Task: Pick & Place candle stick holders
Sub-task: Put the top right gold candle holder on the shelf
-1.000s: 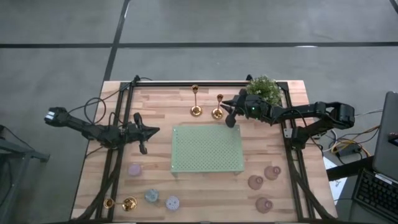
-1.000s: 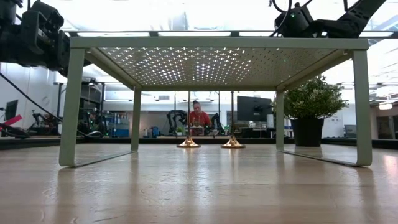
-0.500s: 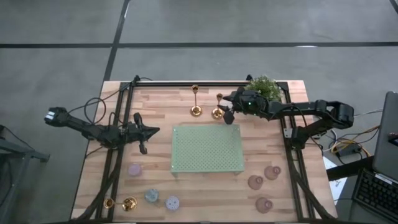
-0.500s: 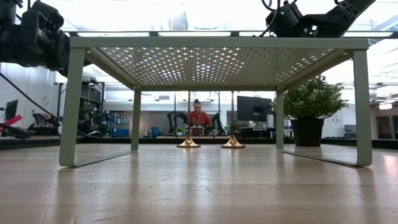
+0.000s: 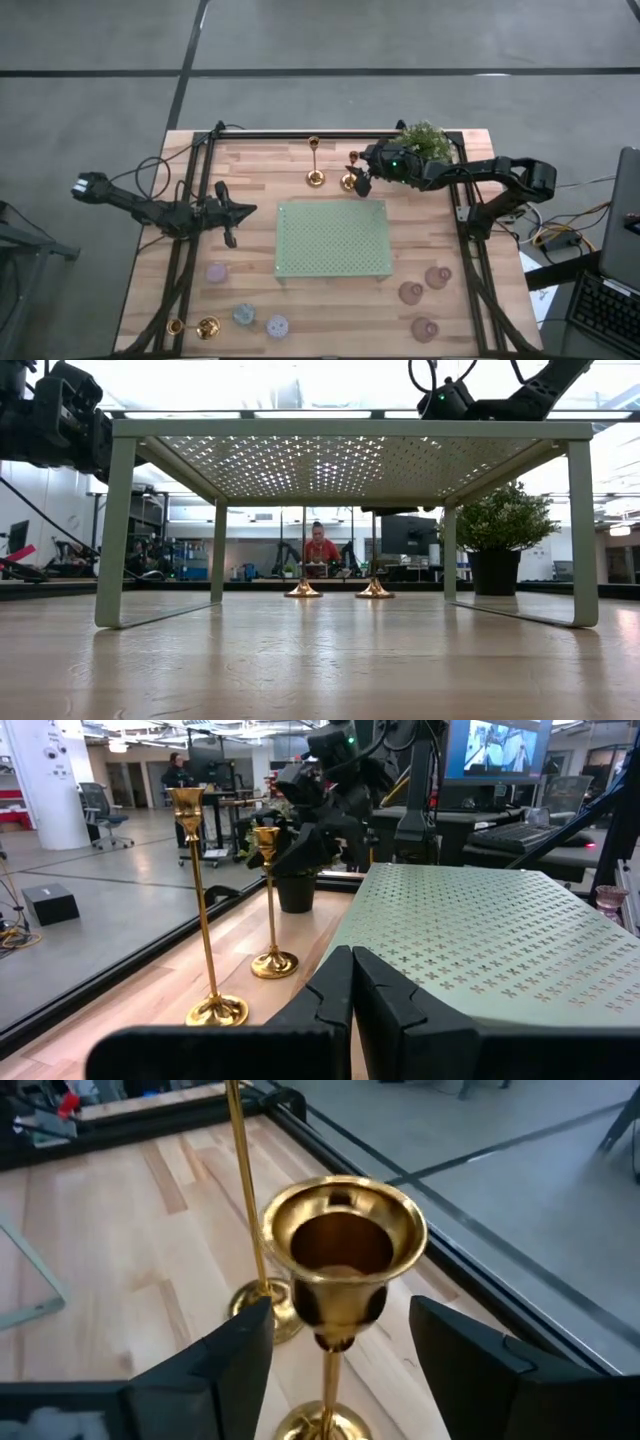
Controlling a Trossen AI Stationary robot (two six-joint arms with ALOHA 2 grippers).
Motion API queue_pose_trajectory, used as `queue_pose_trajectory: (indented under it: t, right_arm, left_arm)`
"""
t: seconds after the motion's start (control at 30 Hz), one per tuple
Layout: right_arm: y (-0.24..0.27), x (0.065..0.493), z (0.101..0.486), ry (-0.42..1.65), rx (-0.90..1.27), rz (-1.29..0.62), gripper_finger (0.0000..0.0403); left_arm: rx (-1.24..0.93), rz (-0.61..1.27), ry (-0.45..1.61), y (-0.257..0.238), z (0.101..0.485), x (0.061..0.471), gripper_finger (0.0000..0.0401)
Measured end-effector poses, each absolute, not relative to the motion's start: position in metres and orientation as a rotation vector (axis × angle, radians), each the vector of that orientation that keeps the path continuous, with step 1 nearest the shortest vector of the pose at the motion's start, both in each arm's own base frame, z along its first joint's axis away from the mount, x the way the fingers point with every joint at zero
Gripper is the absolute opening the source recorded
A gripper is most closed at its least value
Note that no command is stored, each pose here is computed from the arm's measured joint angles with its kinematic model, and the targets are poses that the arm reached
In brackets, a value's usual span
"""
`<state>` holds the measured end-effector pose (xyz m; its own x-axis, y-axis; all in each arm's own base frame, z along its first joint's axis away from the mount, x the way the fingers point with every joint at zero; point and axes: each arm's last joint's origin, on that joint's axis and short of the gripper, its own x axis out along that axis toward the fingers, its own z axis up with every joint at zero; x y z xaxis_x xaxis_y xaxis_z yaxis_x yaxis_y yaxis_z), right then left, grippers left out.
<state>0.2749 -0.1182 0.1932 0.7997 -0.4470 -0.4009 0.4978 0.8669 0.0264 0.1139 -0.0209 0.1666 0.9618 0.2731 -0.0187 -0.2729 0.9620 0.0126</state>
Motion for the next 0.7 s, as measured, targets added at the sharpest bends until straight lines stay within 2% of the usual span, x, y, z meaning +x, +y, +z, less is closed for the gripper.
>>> queue_pose_trajectory:
  t: [0.23, 0.6, 0.7]
  right_arm:
    - [-0.1182, 0.2750, 0.1961, 0.383, 0.100, -0.502, 0.0179]
    - [-0.1172, 0.2733, 0.2017, 0.366, 0.081, -0.490, 0.0071]
    - [-0.1172, 0.2733, 0.2020, 0.366, 0.075, -0.491, 0.0053]
  left_arm:
    - [0.010, 0.277, 0.021, -0.0209, 0.1666, 0.1139, 0.0013]
    - [0.010, 0.276, 0.021, -0.0209, 0.1665, 0.1139, 0.0013]
    - [0.010, 0.276, 0.021, -0.0209, 0.1665, 0.1139, 0.0013]
